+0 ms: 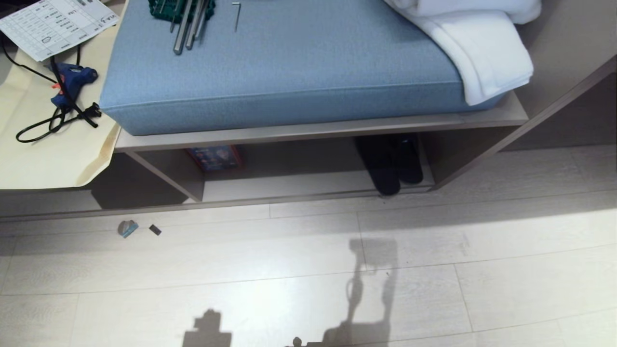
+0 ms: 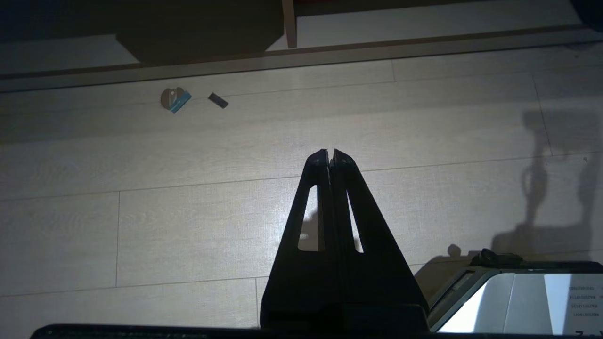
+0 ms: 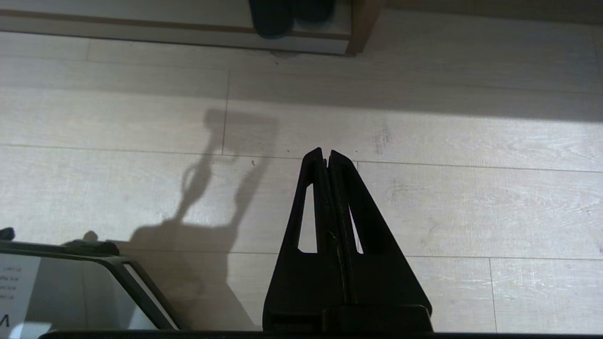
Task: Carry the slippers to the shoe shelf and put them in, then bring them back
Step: Pick up the slippers in the shoe cabinet
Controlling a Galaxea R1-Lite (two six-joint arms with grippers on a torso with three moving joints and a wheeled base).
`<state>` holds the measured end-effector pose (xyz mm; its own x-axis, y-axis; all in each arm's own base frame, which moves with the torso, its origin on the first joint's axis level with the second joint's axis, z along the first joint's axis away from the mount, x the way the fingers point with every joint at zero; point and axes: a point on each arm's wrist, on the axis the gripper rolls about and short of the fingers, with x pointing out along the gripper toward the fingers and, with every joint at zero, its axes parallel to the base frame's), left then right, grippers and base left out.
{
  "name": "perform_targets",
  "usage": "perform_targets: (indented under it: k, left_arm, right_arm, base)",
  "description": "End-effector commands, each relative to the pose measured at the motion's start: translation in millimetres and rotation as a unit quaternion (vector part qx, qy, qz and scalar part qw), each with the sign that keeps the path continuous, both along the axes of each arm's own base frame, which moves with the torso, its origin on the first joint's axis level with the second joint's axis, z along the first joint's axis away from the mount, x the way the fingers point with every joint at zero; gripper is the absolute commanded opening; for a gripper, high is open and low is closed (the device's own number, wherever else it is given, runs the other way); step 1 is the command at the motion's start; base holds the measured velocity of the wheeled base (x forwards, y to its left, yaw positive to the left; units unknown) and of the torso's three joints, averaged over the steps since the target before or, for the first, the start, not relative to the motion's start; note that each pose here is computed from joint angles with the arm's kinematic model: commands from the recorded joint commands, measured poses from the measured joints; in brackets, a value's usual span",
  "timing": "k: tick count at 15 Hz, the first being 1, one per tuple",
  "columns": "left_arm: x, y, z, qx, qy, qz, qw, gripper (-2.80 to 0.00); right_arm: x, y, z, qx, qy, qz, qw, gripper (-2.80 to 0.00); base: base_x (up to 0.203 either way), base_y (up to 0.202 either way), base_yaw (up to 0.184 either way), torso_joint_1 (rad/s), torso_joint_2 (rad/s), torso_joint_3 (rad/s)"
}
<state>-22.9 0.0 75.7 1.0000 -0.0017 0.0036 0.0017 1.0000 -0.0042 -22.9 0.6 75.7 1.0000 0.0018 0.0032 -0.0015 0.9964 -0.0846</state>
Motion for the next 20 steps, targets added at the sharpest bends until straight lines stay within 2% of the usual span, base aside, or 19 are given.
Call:
perform_targets:
  k: [1,11,20]
  left_arm:
    - [0.1,0.0,0.1,0.000,0.000,0.000,1.0000,-2.80]
    - [0.1,0.0,0.1,0.001,0.000,0.000,1.0000,-2.80]
    - [0.1,0.0,0.1,0.001,0.000,0.000,1.0000,-2.80]
  right_arm:
    - [0.2,0.0,0.1,-0.001,0.001,0.000,1.000,-2.80]
    - [0.2,0.0,-0.1,0.003,0.001,0.001,1.000,-2.80]
    - [0.2,0.0,0.0,0.003,0.002,0.001,1.000,-2.80]
  base:
    - [0.000,0.000,0.000,0.005,0.01,0.206]
    - [0.000,0.000,0.000,0.004,0.00,0.199]
    - [0.000,0.000,0.000,0.001,0.00,0.027]
